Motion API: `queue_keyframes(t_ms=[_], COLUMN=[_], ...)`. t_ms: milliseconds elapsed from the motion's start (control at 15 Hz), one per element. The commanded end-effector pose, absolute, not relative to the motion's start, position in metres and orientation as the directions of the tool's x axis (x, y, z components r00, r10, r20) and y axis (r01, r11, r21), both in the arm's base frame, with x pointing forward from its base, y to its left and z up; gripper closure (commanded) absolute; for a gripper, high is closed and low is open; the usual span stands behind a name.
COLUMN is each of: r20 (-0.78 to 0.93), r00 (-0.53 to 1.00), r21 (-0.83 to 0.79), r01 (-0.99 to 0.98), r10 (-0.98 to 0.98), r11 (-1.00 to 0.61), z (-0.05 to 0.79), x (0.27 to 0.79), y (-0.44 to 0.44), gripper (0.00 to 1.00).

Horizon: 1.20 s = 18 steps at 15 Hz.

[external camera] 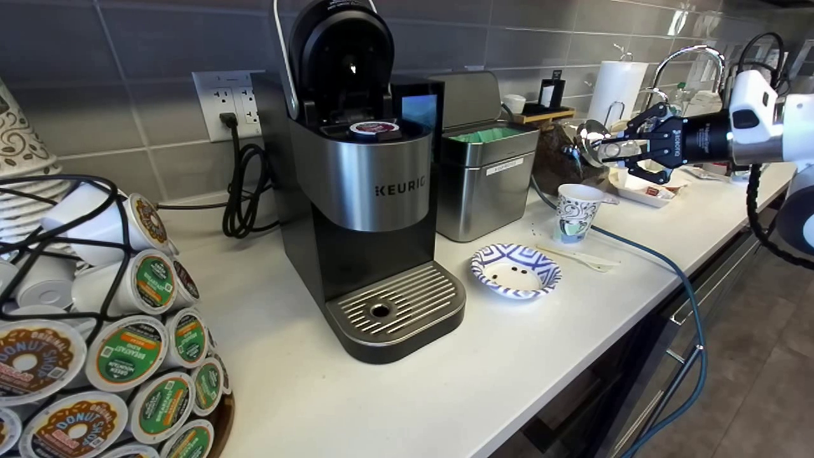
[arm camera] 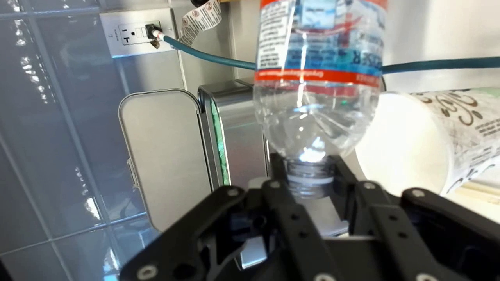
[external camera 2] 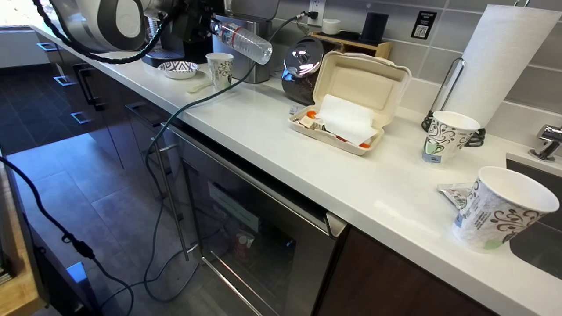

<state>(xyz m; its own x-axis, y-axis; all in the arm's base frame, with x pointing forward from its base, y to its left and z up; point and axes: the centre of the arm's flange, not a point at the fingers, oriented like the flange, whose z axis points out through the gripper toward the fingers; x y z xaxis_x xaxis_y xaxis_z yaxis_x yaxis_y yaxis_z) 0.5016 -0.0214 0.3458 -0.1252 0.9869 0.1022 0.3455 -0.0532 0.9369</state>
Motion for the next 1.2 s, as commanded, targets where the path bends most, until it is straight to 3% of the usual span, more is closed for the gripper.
queue_keyframes(t_ms=[0, 533, 1000, 1067, 1133], r20=[0.07, 0.142, 0.192, 0.195, 0.2], r00=[-0.156, -0.154, -0.108, -0.118, -0.119], r21=[0.938, 0.929, 0.918, 0.916, 0.914], r01=[0.347, 0.363, 0.372, 0.376, 0.381], r10=[0.985, 0.978, 0.975, 0.974, 0.973], r11=[-0.012, -0.078, -0.139, -0.138, -0.141], z=[0.354, 0.347, 0.352, 0.35, 0.35], x=[0.496, 0.506, 0.555, 0.54, 0.544], y=[-0.02, -0.023, 0.034, 0.018, 0.027], gripper=[0.92, 0.92, 0.92, 0.69, 0.69])
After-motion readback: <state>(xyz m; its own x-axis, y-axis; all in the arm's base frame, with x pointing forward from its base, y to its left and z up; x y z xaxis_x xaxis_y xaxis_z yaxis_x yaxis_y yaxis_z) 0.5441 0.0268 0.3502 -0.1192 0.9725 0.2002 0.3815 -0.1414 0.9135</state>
